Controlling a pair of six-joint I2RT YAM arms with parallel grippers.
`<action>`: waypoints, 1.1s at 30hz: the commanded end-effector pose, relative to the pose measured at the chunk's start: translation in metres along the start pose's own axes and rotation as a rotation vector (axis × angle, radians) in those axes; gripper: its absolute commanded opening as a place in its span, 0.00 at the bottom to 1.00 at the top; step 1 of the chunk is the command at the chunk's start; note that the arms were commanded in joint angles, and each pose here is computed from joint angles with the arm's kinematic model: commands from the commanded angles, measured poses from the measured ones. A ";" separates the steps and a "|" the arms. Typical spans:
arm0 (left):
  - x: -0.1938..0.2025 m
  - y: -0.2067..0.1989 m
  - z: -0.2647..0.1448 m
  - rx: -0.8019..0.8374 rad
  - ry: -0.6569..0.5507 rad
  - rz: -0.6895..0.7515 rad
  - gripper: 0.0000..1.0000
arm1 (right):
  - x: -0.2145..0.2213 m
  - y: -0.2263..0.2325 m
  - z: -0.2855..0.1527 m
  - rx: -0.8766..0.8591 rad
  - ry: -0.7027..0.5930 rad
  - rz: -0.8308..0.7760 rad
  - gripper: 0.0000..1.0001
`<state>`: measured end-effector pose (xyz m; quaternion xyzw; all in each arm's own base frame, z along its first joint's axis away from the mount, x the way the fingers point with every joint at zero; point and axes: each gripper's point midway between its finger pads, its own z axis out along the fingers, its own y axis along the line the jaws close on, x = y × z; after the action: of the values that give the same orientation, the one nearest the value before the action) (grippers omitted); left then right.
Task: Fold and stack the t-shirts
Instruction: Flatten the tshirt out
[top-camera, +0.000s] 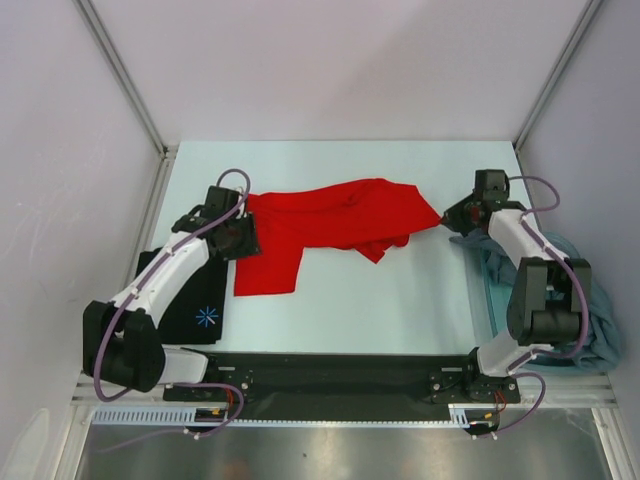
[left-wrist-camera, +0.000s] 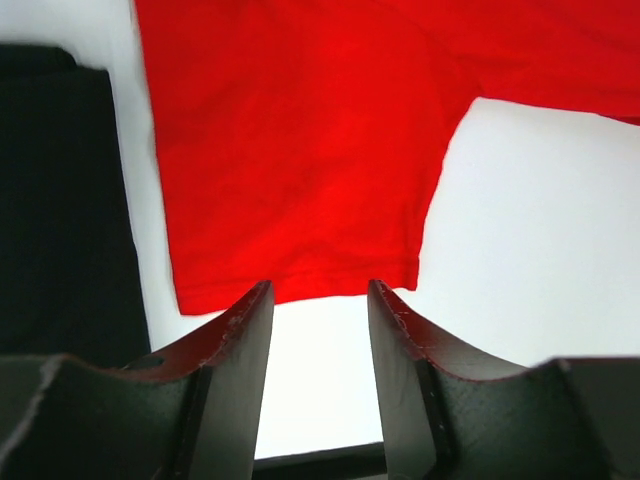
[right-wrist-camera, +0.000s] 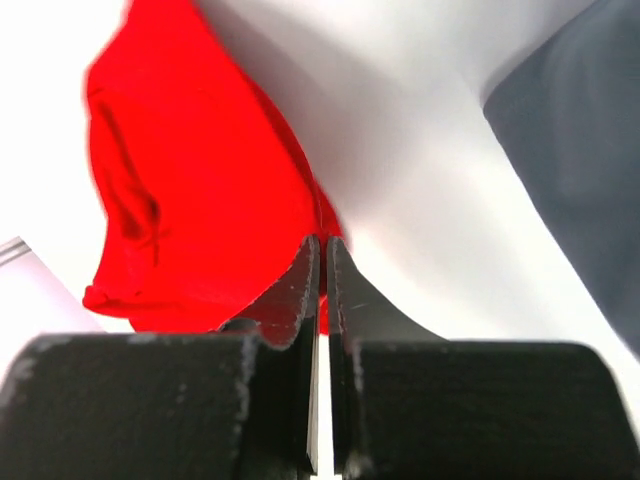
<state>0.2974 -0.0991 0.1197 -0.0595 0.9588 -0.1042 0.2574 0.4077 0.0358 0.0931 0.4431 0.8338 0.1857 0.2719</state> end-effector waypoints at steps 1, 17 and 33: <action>0.005 -0.002 -0.007 0.024 -0.028 -0.065 0.49 | -0.017 0.002 -0.039 0.030 -0.034 -0.093 0.00; 0.063 0.047 -0.016 -0.107 -0.013 -0.225 0.59 | -0.039 0.011 -0.047 0.037 -0.067 -0.236 0.00; 0.056 0.054 0.042 -0.113 0.050 -0.349 0.51 | -0.034 0.022 -0.043 -0.024 -0.035 -0.239 0.00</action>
<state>0.2435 -0.0593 0.0381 -0.2469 0.9489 -0.0776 0.1806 0.3982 0.0184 0.1335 0.3506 0.8796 0.1449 0.2870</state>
